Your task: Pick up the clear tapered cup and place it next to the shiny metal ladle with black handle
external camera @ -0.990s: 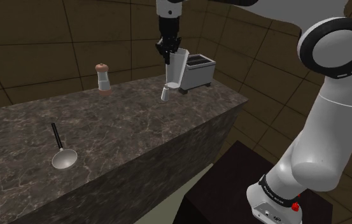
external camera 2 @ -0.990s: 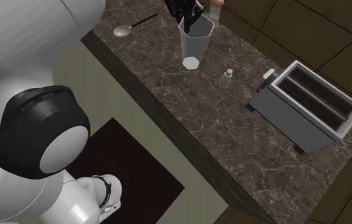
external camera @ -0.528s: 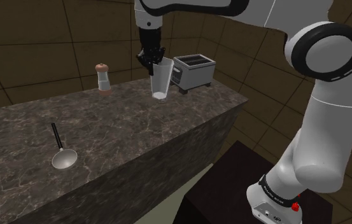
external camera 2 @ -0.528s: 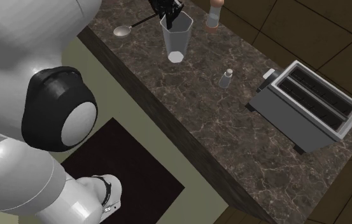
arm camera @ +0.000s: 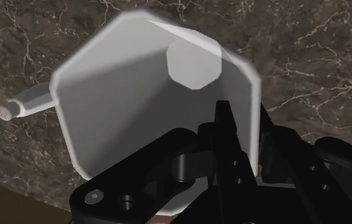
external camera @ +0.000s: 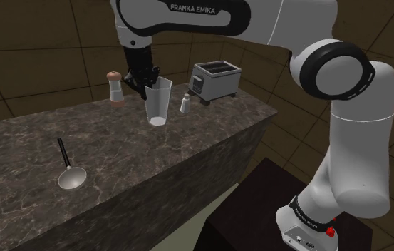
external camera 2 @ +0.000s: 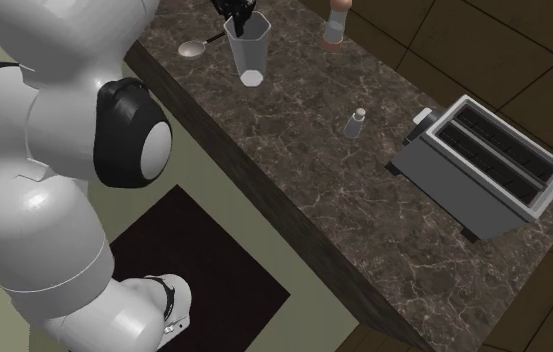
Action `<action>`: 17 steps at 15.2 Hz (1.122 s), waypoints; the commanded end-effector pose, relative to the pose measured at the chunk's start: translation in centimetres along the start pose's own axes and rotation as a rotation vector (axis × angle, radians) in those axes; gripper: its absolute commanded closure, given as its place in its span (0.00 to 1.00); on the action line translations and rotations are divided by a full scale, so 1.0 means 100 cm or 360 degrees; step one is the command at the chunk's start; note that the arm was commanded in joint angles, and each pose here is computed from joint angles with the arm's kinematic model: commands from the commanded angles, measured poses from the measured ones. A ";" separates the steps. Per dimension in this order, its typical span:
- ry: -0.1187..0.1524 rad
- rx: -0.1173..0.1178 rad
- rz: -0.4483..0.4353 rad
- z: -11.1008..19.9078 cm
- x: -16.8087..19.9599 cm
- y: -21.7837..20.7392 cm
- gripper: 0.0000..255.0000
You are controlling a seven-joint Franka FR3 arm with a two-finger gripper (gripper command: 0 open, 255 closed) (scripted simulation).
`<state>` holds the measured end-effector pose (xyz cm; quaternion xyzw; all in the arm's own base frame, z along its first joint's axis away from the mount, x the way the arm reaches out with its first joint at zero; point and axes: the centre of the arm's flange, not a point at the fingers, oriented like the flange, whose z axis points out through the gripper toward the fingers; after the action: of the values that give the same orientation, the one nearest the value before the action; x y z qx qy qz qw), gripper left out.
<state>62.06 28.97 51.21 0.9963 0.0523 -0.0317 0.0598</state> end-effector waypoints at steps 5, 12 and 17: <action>0.0002 0.0000 0.0002 0.018 0.014 -0.060 1.00; 0.0002 0.0000 0.0002 0.055 0.016 -0.065 1.00; 0.0002 0.0000 0.0002 0.081 0.018 -0.068 1.00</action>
<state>62.62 34.86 42.84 0.9964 0.0515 -0.0316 0.0600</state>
